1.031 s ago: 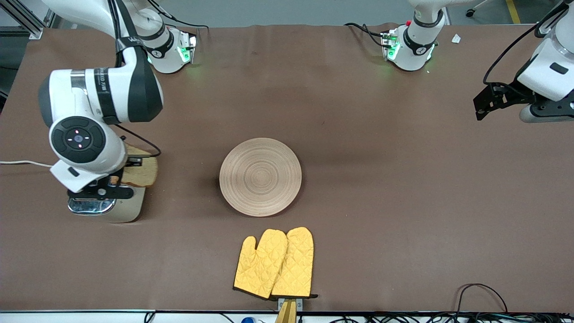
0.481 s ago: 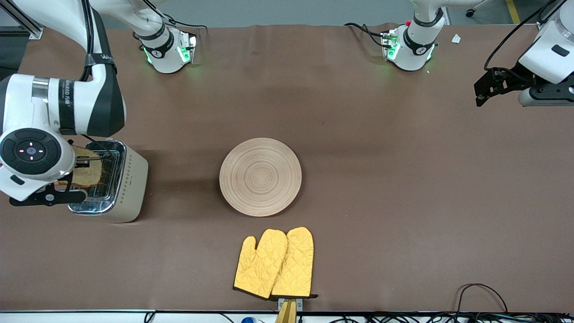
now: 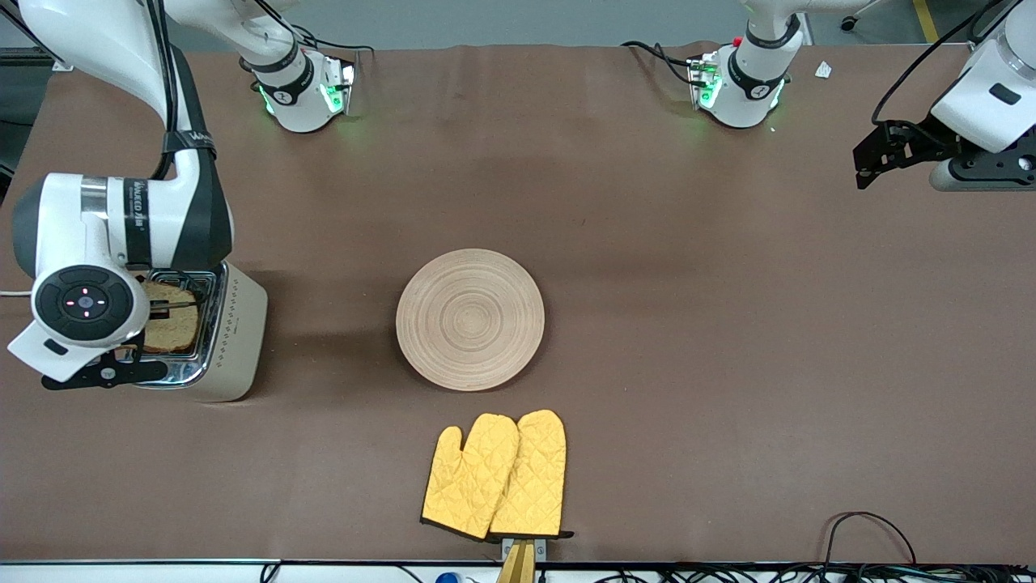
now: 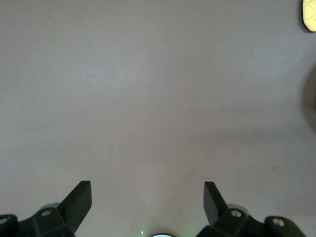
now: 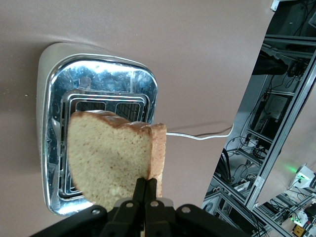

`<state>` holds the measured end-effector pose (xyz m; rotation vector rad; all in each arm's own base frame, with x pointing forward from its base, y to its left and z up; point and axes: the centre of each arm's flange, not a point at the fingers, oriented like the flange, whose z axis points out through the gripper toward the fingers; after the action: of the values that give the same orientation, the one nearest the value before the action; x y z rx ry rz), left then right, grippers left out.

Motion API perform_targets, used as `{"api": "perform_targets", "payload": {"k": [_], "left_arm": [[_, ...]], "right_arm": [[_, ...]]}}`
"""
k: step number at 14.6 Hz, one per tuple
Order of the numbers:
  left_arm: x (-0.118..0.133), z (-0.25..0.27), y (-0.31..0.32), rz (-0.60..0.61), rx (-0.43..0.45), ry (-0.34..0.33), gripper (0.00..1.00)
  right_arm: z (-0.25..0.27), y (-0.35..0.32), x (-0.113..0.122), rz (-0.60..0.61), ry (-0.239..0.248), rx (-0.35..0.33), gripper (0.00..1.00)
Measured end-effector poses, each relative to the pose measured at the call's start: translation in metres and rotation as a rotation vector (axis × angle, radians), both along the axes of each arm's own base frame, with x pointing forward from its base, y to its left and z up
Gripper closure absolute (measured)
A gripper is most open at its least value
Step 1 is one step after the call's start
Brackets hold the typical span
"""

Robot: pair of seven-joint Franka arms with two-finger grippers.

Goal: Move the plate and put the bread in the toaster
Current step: 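Lower the bread into the toaster slot with the right gripper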

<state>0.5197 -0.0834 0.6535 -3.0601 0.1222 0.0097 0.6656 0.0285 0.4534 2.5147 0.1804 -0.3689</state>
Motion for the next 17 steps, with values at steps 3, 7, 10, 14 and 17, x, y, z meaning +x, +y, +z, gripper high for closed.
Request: {"api": "perform_targets", "payload": {"k": [3, 7, 10, 14, 17], "left_arm": [[-0.0003, -0.0013, -0.0016, -0.003, 0.000, 0.003, 0.00], [-0.0003, -0.0013, -0.0017, -0.003, 0.000, 0.003, 0.00], [-0.0003, -0.0013, -0.0017, -0.003, 0.000, 0.003, 0.00], [-0.0003, -0.0013, -0.0016, -0.003, 0.000, 0.003, 0.00], [-0.0003, -0.0013, -0.0016, -0.003, 0.000, 0.003, 0.00]], "right_arm": [[-0.0039, -0.0054, 0.0005, -0.009, 0.006, -0.002, 0.98], [-0.0099, -0.0095, 0.0017, -0.019, 0.011, -0.005, 0.98], [-0.0099, -0.0091, 0.0017, -0.021, 0.009, -0.005, 0.98], [-0.0090, -0.0090, 0.0019, -0.025, 0.003, -0.007, 0.98], [-0.0070, -0.0089, 0.0021, -0.026, -0.002, -0.007, 0.98]]}}
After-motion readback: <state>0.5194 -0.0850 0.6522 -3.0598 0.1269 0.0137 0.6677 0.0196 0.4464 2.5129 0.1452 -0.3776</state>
